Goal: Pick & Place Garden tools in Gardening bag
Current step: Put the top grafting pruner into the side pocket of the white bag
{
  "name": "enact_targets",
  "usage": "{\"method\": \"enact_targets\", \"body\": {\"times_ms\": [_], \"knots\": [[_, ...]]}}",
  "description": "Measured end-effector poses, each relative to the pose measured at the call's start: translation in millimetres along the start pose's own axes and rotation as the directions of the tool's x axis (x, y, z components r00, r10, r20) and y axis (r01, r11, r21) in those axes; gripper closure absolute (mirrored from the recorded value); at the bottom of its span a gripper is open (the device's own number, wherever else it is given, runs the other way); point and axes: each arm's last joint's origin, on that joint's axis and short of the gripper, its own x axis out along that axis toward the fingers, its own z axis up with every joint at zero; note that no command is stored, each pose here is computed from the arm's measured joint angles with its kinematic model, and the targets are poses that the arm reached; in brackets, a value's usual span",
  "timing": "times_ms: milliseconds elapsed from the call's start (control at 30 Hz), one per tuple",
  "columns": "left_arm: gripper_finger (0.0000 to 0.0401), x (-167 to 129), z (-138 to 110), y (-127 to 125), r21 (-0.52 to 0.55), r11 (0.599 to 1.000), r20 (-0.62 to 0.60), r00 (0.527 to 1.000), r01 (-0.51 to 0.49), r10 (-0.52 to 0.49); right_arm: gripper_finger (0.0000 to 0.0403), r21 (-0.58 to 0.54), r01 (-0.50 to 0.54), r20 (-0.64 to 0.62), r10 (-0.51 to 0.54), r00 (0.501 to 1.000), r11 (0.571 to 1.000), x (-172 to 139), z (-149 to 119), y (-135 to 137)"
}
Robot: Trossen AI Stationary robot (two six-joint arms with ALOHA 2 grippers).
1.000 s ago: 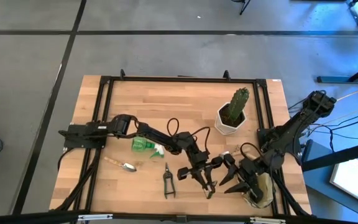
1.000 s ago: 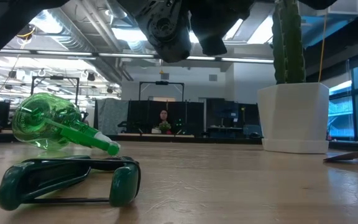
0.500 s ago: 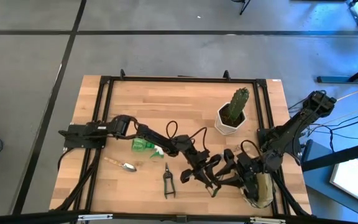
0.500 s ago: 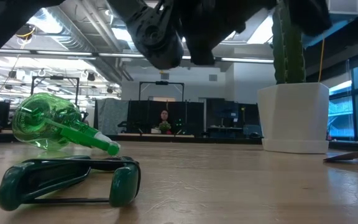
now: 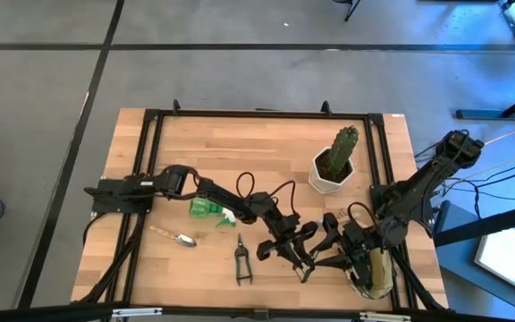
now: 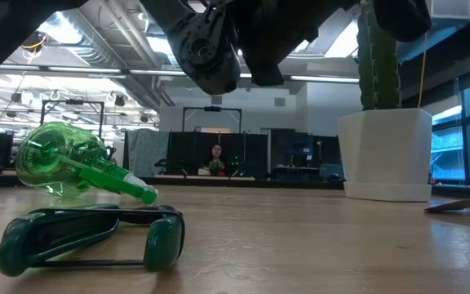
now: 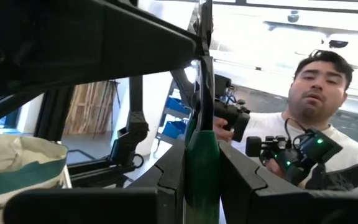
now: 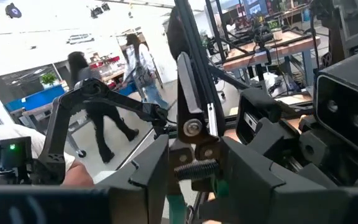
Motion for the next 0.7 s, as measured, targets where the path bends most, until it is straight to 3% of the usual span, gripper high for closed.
{"method": "enact_targets", "body": {"times_ms": [467, 700], "knots": [[0.0343, 1.9, 10.9, -9.6, -0.043, 0.996, 0.068, 0.995, 0.073, -0.070, 0.0195, -0.033, 0.033, -0.015, -0.033, 0.999, 0.999, -3.1, -5.1, 3.4], [0.0343, -1.6, 13.7, -6.9, -0.061, 0.996, 0.078, 0.995, 0.066, -0.062, 0.0183, -0.032, 0.015, -0.022, -0.016, 1.000, 0.999, -7.1, -7.8, 10.7]]}}
